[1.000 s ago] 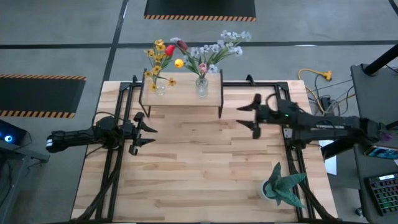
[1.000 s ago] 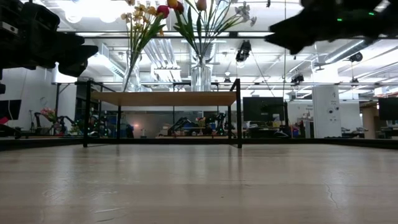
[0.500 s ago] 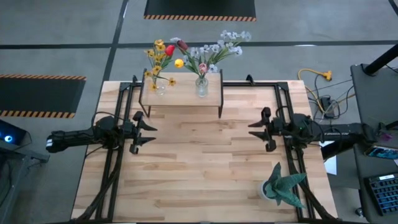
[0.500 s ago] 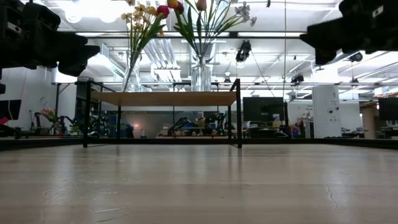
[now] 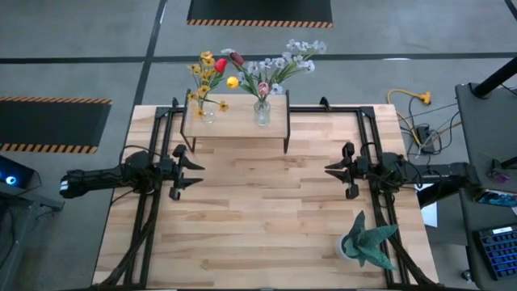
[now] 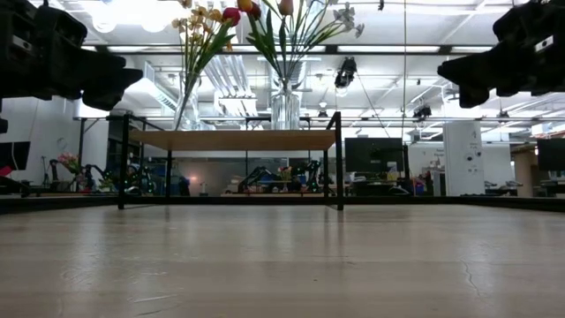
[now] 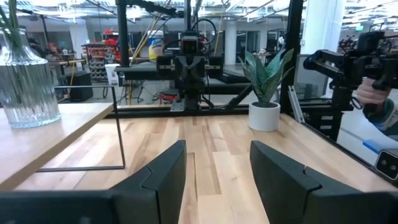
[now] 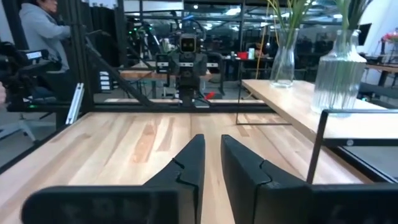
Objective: Pick and place flowers into a vace then onto a shelf
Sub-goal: Return to Home Position
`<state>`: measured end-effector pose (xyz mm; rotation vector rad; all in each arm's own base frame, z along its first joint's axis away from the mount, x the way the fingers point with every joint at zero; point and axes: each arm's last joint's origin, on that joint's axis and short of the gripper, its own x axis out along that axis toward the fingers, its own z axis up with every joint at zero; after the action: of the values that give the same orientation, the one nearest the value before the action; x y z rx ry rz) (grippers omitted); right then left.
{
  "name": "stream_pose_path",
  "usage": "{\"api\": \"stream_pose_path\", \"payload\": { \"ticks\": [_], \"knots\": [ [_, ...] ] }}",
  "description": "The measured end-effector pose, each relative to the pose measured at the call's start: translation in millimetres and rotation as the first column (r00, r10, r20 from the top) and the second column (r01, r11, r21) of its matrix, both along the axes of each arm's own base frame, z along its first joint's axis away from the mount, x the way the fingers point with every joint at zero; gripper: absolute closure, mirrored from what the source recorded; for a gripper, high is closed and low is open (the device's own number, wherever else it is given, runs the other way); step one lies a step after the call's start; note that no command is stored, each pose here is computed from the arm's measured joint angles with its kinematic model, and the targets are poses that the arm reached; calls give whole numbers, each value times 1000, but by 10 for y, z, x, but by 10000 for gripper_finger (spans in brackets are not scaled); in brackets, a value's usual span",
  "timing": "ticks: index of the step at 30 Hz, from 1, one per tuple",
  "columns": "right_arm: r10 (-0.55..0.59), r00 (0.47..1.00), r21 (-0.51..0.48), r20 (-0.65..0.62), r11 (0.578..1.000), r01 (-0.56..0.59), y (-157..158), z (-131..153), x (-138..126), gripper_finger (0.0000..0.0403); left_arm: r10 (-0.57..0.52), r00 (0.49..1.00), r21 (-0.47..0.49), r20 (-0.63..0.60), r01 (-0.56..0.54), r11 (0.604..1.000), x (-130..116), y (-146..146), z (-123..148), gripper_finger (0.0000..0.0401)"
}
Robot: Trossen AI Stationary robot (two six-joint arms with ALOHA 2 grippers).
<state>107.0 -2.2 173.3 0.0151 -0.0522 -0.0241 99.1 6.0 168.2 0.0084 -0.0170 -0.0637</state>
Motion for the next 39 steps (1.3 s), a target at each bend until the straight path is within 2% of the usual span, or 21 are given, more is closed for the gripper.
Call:
{"api": "stream_pose_path", "payload": {
  "ticks": [11, 18, 39],
  "knots": [
    [-1, 999, 11, -46, 1000, 2, 0, -50, -15, 365, 24, 1000, -7, -4, -24, 1000, 0, 7, -4, 240],
    [-115, 987, 52, -113, 991, 121, -33, -117, -20, 365, 48, 999, -27, -7, -48, 998, 0, 14, -6, 240],
    [-114, 987, 57, -113, 991, 122, -33, -117, -19, 364, 47, 999, -28, -7, -47, 999, 0, 14, -3, 240]
  ]
}}
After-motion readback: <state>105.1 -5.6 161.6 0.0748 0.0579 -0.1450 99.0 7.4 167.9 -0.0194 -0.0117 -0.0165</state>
